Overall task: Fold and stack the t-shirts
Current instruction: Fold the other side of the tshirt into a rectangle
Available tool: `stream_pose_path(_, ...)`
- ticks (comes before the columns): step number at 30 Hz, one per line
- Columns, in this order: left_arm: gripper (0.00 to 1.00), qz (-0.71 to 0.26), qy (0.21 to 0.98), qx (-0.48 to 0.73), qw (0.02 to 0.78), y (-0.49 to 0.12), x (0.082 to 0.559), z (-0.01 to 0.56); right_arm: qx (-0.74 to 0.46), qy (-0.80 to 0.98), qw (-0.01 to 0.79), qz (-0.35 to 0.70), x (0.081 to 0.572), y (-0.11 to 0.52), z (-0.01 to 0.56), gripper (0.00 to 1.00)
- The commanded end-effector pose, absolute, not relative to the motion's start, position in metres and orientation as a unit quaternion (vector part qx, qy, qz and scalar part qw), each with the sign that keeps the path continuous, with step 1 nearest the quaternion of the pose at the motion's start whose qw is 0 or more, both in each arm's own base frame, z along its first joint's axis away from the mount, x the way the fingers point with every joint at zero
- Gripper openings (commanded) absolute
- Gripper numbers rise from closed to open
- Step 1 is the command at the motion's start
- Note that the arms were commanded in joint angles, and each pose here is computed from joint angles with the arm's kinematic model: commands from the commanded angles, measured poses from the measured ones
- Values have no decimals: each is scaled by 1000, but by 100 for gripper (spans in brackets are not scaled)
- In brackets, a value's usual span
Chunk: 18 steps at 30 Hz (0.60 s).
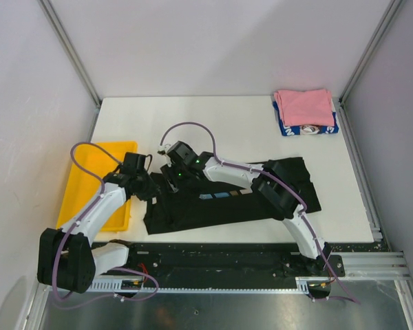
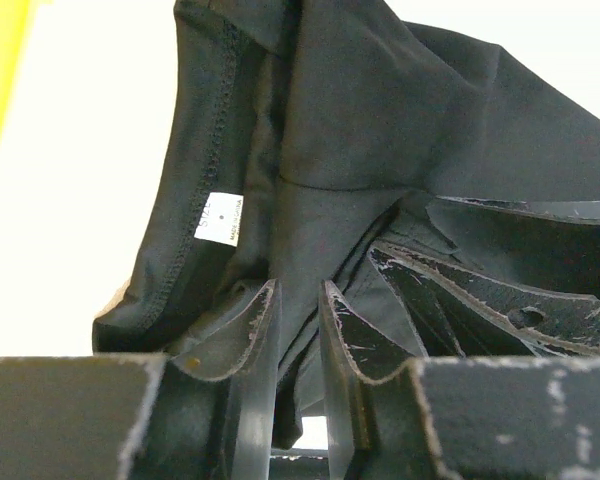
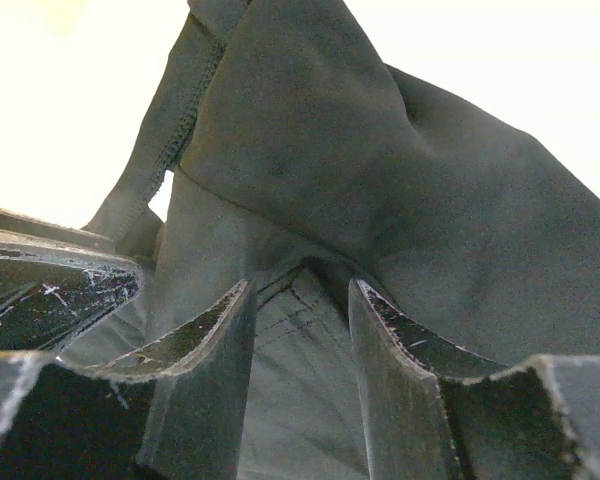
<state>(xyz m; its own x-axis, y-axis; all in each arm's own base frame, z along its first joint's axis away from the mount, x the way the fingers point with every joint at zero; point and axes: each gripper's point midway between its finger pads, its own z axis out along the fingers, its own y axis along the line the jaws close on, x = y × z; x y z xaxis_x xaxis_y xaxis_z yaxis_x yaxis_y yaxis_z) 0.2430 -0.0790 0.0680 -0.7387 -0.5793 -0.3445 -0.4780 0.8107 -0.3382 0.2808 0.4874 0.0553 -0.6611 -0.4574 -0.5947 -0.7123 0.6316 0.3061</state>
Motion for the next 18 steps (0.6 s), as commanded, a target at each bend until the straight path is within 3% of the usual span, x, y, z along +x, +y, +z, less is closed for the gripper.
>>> stream_pose_path(1,26,-119,924,-277,234,-77,247,72,-343,863,256,266,286,496,65,46)
stream_pose_path(9,26,-124,925,-276,231,-78,247,73,-343,865,257,262,285,493,67,37)
stream_pose_path(18,26,-132,925,-273,228,-81,246,74,-337,863,272,259,285,487,84,10)
